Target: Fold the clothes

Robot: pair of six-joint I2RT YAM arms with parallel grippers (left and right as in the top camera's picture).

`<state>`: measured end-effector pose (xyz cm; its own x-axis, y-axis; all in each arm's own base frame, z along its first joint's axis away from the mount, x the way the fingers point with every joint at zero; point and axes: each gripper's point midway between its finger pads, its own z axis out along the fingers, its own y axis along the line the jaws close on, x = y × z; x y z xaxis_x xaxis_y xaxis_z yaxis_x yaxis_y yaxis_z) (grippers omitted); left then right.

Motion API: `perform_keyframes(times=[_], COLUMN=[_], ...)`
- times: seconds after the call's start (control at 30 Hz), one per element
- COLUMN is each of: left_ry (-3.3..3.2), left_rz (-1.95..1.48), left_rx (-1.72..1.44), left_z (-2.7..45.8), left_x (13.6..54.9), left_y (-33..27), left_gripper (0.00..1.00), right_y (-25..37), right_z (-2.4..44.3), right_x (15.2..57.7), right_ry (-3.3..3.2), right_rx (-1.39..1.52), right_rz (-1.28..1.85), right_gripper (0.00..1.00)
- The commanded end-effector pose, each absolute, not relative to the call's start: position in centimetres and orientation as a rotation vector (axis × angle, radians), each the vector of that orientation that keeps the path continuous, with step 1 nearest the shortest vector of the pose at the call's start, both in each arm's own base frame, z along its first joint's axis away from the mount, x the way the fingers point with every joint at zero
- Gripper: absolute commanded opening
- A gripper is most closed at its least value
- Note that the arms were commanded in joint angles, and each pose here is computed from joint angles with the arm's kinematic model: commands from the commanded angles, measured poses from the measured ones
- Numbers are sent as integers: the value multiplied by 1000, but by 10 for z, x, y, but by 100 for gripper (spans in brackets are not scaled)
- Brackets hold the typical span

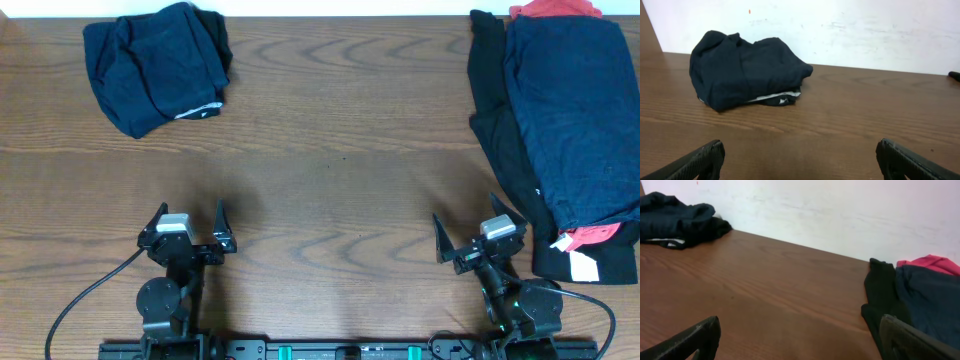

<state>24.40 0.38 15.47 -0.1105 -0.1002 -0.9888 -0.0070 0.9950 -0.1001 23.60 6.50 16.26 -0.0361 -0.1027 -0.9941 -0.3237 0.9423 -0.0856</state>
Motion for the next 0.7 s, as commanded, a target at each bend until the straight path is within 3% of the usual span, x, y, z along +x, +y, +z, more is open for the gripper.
perform_keyframes(times=[0.0,0.67], left_ry=[1713,1673], left_rz=[-86,-205], left_rx=[-82,31], left_z=[139,150], left_x=[244,243], left_y=[3,-21], left_gripper=[98,98], right_y=[64,75], right_z=[164,171], right_x=[236,232], right_ry=[1594,1555], right_rx=[-340,-390], right_rz=[170,224], right_gripper=[99,99])
